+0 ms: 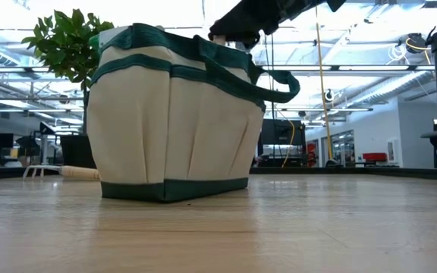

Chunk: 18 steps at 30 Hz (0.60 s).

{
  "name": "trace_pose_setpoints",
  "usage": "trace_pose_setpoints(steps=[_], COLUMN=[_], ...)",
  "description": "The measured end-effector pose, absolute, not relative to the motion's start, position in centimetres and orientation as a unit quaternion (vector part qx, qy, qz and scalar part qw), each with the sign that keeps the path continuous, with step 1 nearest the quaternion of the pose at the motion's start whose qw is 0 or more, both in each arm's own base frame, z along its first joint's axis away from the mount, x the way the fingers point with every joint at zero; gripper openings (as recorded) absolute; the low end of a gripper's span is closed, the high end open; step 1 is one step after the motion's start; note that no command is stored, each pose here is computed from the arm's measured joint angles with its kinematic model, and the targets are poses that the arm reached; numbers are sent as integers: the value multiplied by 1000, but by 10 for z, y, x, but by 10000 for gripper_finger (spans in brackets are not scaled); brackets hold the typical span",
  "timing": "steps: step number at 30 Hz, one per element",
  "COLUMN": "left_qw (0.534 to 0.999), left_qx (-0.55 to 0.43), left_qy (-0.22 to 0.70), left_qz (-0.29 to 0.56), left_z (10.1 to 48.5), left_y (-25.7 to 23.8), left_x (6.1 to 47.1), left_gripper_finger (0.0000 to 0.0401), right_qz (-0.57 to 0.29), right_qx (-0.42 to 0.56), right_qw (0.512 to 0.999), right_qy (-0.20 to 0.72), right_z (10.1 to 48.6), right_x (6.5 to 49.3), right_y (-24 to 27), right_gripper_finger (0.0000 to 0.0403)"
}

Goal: Pick & Place Garden tools in Gardening bag
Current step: Put the top trowel into the gardening bag

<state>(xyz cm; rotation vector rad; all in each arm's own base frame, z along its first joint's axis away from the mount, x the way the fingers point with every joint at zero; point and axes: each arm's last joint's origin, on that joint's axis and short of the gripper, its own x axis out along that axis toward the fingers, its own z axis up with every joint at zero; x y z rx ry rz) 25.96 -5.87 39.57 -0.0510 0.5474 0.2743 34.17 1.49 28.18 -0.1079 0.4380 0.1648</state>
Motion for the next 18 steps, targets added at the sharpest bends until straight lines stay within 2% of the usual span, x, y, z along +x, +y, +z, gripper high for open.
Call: trace_pose_setpoints(steps=[14,18], left_qw=[953,953], left_qx=[-27,-29], left_qy=[270,269], left_qz=[135,136], left_z=[396,396], left_y=[-59,-59], left_x=[260,260], left_gripper_finger=[296,296], right_qz=[54,43], right_qx=[-62,-75], right_qw=[970,975], right_qy=[230,205], right_z=[279,290], right_x=[341,338], right_y=[13,14], right_gripper_finger=[150,171])
